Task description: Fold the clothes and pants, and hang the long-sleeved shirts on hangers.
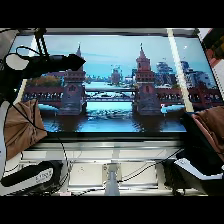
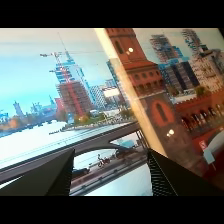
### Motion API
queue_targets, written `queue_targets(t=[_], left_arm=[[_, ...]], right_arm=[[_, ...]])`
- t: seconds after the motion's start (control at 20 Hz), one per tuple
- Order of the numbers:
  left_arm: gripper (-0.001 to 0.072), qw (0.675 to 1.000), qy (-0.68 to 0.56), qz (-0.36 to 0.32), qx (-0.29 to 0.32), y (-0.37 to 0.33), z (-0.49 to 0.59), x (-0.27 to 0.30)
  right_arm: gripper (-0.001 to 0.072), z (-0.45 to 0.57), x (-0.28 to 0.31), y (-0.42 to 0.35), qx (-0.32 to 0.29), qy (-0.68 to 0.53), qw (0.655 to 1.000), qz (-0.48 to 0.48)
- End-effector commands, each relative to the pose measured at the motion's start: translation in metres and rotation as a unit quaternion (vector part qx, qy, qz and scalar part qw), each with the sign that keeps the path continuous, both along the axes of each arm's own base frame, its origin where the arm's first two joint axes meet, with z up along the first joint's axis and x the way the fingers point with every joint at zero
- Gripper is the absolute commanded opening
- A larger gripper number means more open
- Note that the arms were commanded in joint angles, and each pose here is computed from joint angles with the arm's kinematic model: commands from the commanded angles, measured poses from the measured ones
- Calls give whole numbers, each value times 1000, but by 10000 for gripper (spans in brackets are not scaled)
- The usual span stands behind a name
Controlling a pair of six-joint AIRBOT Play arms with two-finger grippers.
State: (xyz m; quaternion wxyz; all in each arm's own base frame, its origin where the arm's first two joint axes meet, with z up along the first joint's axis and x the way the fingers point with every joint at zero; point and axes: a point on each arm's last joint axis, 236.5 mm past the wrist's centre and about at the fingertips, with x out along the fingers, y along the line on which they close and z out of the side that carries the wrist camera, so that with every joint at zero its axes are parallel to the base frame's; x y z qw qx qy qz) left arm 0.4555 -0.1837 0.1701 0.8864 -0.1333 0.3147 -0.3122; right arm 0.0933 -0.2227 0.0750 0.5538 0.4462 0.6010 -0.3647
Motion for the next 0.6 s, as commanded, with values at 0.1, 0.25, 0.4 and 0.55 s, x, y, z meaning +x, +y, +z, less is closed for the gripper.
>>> queue_targets(t=[0.1, 0.25, 0.4, 0.55], left_arm=[[499, 1000, 0, 1, 0, 1, 0, 0], [499, 1000, 0, 1, 0, 1, 0, 0], [499, 1000, 0, 1, 0, 1, 0, 0], [499, 1000, 0, 1, 0, 1, 0, 0]], right_arm=[[611, 57, 7, -24, -90, -30, 995, -27], [611, 124, -2, -53, -219, -40, 974, -38], [600, 186, 6, -69, -318, -85, 943, -40], [140, 226, 65, -49, -327, -220, 919, 10]])
